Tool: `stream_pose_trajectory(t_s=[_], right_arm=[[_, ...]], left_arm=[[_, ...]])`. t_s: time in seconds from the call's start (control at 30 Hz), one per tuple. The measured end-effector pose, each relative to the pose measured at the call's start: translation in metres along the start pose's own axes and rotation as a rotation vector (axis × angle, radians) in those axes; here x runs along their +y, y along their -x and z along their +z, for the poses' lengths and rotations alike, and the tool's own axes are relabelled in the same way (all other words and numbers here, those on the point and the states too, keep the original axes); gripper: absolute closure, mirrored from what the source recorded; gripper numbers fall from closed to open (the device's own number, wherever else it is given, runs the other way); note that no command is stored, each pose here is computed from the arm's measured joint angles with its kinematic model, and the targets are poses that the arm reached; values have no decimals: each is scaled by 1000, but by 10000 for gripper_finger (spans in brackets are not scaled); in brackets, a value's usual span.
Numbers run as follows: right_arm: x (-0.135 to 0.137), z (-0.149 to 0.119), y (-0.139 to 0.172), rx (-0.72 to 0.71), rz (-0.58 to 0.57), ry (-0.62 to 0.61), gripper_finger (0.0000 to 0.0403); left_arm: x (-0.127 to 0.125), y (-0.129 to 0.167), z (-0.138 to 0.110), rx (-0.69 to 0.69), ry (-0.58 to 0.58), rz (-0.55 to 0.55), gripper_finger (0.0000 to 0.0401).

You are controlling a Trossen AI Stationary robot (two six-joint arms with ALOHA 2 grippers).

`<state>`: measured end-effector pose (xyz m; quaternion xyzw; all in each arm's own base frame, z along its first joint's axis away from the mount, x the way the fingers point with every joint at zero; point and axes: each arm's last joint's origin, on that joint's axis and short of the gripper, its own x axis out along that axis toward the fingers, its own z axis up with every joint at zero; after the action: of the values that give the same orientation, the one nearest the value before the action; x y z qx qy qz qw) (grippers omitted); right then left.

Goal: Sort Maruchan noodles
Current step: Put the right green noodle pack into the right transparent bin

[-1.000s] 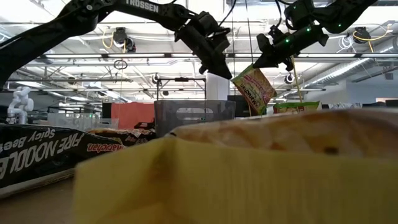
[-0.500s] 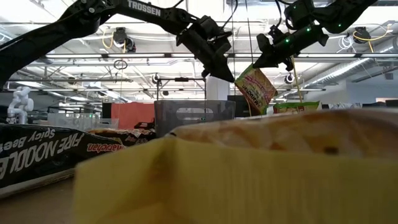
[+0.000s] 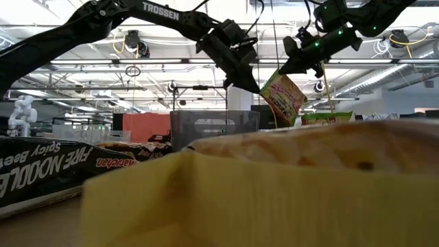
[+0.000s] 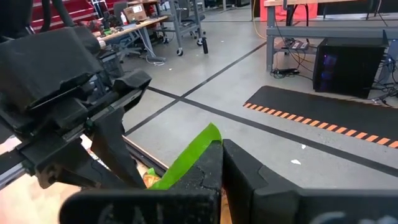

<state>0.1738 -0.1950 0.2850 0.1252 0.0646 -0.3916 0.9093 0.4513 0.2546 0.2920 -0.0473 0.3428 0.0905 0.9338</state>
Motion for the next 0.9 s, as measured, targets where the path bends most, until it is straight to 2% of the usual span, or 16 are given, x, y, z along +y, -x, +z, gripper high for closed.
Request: stream_pose_trajectory(t_s=[0.4, 0.9], right_arm=[[0, 0, 0, 0, 0, 0, 403], [0, 0, 0, 0, -1, 0, 403]], left_arm=[[-9, -22, -6, 10, -40, -20, 364], [-3, -23, -5, -6, -46, 44, 364]])
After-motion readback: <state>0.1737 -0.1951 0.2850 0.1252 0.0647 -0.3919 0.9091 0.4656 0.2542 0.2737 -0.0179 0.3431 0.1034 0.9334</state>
